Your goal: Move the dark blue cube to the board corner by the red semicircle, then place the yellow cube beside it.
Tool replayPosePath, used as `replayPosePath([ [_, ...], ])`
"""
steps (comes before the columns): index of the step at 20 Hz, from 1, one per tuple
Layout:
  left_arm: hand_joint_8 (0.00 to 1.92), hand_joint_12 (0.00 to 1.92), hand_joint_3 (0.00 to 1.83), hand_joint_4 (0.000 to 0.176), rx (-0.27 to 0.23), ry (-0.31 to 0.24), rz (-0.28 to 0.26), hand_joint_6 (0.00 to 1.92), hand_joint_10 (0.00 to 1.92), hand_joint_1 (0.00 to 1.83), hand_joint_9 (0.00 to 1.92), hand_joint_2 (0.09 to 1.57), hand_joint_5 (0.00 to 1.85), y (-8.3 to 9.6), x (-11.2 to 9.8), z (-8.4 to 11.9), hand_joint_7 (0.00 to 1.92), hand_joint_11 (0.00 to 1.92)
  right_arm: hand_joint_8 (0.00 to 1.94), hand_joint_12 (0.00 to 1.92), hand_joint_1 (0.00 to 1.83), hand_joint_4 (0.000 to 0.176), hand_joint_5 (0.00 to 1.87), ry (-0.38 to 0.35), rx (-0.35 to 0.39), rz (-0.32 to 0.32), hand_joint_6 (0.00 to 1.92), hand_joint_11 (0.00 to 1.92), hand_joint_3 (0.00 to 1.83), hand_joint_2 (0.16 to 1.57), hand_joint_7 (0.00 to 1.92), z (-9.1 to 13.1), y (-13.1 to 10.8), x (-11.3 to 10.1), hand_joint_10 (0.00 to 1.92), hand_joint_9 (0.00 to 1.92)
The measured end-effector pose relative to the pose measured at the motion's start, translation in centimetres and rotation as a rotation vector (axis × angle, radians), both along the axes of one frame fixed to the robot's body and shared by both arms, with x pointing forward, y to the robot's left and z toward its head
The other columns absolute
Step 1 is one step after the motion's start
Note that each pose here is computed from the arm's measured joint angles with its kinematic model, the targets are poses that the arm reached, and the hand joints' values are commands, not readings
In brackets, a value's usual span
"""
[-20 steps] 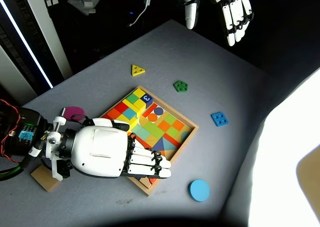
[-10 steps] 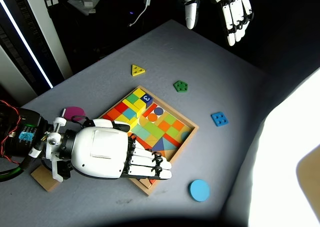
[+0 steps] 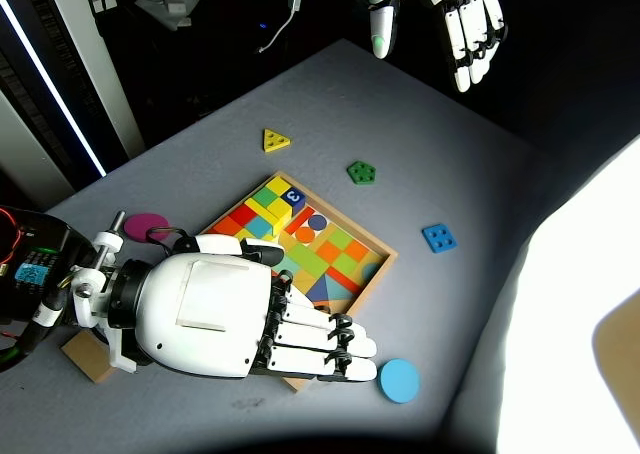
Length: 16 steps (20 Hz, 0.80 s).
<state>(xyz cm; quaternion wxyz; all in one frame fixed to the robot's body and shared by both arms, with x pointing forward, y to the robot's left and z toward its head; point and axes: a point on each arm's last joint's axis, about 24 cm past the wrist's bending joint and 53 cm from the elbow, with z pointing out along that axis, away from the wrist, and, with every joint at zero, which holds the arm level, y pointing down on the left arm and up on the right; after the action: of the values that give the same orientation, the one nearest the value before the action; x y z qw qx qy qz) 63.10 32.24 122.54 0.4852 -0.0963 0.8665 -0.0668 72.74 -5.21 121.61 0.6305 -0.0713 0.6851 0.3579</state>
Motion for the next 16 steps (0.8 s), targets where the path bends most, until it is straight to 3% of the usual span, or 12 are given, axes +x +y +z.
replayPosePath([
  [4,0.01,0.85,0.0,0.02,0.001,0.0,0.0,0.01,0.01,0.0,0.24,1.18,0.18,0.0,0.0,0.0,0.22,0.0,0.01,0.01,0.0,0.0,0.78,-0.024,0.025,-0.011,0.01,0.02,0.0,1.14,0.25,2.9,-2.1,-1.3,0.03,0.08],
  [6,0.01,0.95,0.0,0.021,-0.002,-0.001,-0.001,0.01,0.02,0.0,0.28,1.18,0.21,0.0,0.0,0.0,0.26,0.0,0.01,0.54,0.0,0.0,0.81,0.006,0.03,-0.001,0.01,0.0,0.0,1.14,0.36,3.9,-3.1,-2.6,0.05,0.21],
  [7,0.02,1.08,0.0,0.015,0.0,-0.001,-0.001,0.02,0.03,0.0,0.36,1.18,0.29,0.0,0.0,0.0,0.34,0.0,0.04,1.02,0.0,0.0,0.83,0.011,0.03,0.002,0.01,0.0,0.0,1.14,0.48,4.1,-3.5,-3.4,0.11,0.33],
  [8,0.01,1.14,0.0,0.013,0.001,-0.001,0.0,0.02,0.03,0.0,0.42,1.18,0.34,0.0,0.0,0.0,0.41,0.0,0.06,1.28,0.01,0.0,0.85,0.013,0.029,0.004,0.02,0.0,0.0,1.14,0.58,4.5,-4.1,-4.5,0.17,0.43],
  [9,0.01,1.16,0.0,0.008,0.002,-0.001,0.001,0.02,0.03,0.0,0.48,1.19,0.4,0.0,0.0,0.0,0.47,0.04,0.04,1.41,0.01,0.0,0.87,0.02,0.026,0.005,0.03,0.0,0.0,1.14,0.67,4.6,-4.6,-5.4,0.31,0.47],
  [10,0.03,1.23,0.0,0.0,0.003,-0.001,0.001,0.03,0.07,0.01,0.66,1.22,0.57,0.1,0.0,0.0,0.67,0.17,0.09,1.61,0.04,0.0,0.9,0.023,0.022,0.005,0.06,0.03,0.0,1.15,0.8,4.8,-5.1,-6.2,0.62,0.55],
  [11,0.03,1.26,0.0,0.0,0.002,-0.003,0.0,0.02,0.09,0.01,0.76,1.23,0.65,0.0,0.0,0.1,0.78,0.23,0.22,1.68,0.06,0.0,0.81,0.024,0.021,0.002,0.26,0.1,0.0,1.15,0.81,4.9,-5.5,-6.7,0.87,0.55],
  [12,0.05,1.33,0.0,0.0,0.0,-0.003,-0.001,0.03,0.15,0.05,0.88,1.23,0.78,0.0,0.0,0.1,0.94,0.31,0.65,1.76,0.09,0.0,0.69,0.023,0.021,0.0,0.83,0.25,0.0,1.15,0.76,5.0,-5.7,-7.0,1.18,0.57],
  [13,0.07,1.39,0.0,0.0,0.0,-0.003,-0.001,0.04,0.36,0.09,0.95,1.23,0.92,0.0,0.0,0.1,1.09,0.4,0.87,1.81,0.1,0.0,0.77,0.022,0.022,0.0,0.97,0.4,0.0,1.16,0.86,5.1,-5.7,-7.0,1.33,0.68],
  [14,0.19,1.52,0.0,0.0,-0.001,-0.004,-0.001,0.12,0.8,0.06,0.92,1.23,1.05,0.0,0.0,0.1,1.21,0.47,0.86,1.9,0.02,0.0,0.88,0.02,0.018,0.005,0.9,0.53,0.01,1.19,1.04,5.1,-5.4,-7.1,1.41,0.85],
  [15,0.45,1.58,0.0,0.0,0.0,-0.004,-0.001,0.4,1.08,0.03,0.92,1.24,1.03,0.0,0.0,0.1,1.19,0.55,0.87,1.92,0.0,0.0,0.94,0.016,0.012,0.014,0.91,0.61,0.01,1.2,1.13,5.0,-5.0,-7.3,1.46,0.94],
  [16,0.8,1.68,0.0,0.0,0.0,-0.003,-0.001,0.86,1.31,0.01,0.96,1.26,0.93,0.0,0.0,0.1,1.15,0.62,0.98,1.92,0.0,0.0,1.04,0.018,0.013,0.02,1.07,0.76,0.01,1.21,1.25,5.0,-4.8,-7.4,1.56,1.06],
])
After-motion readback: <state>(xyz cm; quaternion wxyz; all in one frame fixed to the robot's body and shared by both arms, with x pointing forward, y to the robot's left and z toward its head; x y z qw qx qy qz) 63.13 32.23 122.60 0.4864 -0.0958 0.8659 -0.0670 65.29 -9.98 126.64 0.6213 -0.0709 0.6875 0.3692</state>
